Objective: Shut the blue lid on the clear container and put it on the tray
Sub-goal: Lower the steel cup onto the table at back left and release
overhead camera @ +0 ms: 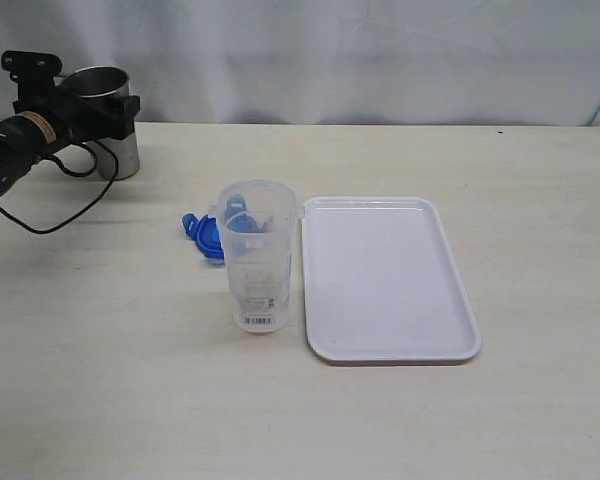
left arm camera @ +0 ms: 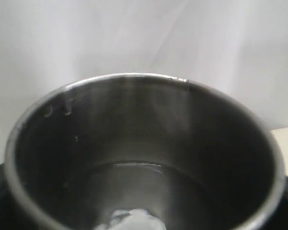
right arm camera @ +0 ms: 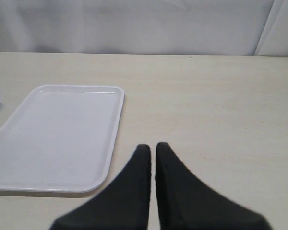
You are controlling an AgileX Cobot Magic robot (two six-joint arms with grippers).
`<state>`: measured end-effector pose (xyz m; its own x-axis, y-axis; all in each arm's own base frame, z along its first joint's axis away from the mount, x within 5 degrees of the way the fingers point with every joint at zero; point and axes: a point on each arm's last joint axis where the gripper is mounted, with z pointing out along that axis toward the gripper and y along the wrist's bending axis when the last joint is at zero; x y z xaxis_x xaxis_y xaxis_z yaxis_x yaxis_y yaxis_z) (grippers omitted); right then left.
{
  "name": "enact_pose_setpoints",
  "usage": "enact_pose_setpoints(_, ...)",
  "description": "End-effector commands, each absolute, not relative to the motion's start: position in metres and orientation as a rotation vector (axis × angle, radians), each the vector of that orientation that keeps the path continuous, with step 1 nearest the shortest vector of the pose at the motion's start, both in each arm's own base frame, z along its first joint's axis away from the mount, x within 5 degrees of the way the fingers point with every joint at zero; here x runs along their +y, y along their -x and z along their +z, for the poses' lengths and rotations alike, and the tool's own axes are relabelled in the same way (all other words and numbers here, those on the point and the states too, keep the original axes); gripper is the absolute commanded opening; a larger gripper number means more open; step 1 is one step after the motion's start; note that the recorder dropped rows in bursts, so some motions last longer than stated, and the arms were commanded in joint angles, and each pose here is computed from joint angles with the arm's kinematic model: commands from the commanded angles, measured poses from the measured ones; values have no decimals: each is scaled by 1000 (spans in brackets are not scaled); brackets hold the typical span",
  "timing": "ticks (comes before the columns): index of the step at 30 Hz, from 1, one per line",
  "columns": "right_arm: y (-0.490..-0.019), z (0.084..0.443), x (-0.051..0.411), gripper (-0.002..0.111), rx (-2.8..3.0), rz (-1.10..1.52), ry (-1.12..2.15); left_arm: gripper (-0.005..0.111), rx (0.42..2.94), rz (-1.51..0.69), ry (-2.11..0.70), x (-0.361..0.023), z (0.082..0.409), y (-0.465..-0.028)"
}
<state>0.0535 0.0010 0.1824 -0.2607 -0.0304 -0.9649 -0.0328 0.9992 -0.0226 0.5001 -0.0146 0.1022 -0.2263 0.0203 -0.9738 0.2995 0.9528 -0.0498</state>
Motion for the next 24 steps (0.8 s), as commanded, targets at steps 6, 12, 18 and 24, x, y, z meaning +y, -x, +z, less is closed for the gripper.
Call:
enact_pose_setpoints(6, -53, 182, 1, 4, 1829, 1, 43, 0, 1680, -247, -271, -17, 118, -505)
enact_pose_setpoints(12, -53, 182, 1, 4, 1829, 1, 43, 0, 1693, -242, -274, -17, 117, -505)
enact_pose_setpoints(18, -53, 182, 1, 4, 1829, 1, 43, 19, 1761, -231, -245, -14, 111, -504)
enact_pose_setpoints(24, -53, 182, 1, 4, 1829, 1, 43, 64, 1765, -229, -247, -14, 111, -504)
